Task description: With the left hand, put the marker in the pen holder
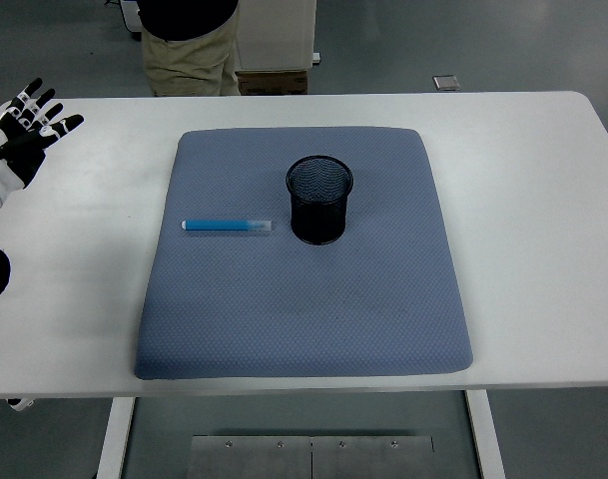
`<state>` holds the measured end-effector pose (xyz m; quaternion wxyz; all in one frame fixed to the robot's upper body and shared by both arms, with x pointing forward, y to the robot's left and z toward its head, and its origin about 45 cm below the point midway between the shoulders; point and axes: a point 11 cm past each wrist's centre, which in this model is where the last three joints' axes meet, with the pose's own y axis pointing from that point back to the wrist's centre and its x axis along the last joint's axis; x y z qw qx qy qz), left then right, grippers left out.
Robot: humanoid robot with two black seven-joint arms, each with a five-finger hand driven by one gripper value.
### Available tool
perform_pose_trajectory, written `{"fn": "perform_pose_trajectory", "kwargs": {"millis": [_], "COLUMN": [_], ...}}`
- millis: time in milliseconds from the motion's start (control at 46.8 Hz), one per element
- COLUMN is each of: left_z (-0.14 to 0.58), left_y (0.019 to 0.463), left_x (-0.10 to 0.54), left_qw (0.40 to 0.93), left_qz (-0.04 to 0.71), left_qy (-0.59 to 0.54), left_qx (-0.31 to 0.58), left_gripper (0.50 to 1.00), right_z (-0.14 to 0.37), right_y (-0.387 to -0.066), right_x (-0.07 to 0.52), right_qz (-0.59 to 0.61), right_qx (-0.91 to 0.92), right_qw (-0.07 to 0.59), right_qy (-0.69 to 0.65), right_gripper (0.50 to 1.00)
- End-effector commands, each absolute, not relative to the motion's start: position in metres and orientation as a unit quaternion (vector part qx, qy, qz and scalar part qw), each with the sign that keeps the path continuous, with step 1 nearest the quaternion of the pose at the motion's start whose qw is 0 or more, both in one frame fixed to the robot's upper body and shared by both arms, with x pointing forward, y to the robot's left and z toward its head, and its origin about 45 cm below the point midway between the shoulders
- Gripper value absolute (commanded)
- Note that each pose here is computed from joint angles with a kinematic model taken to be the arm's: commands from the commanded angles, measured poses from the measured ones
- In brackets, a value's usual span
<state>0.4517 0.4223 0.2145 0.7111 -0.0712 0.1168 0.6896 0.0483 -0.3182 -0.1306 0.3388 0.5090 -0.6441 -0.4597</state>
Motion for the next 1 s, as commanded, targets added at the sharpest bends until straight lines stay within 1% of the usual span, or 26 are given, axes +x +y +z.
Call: {"fn": "perform_pose_trajectory", "kwargs": {"millis": [0,983], "left_z": [0.2143,0.2154], "left_y": [0.4222,0.4233], "left_x": [0.4515,0.4514], "left_qw": [0.712,0.712], "left_qz": [0.689,0.688], "left_qy": [0.117,0.117], "left_qx": [-0.071,-0.073], "left_gripper": [1.0,1.0], "right_z": [-0.1307,-0.1306], "right_y": [-0.3181,-0.3177], "right_x": [0.0482,0.0485], "right_qz": [-0.46,-0.46], "right_qx": [0.509,0.509], "right_qw": [0.339,0.338], "right_qy": [-0.644,-0.644], "right_gripper": [1.0,1.0]}}
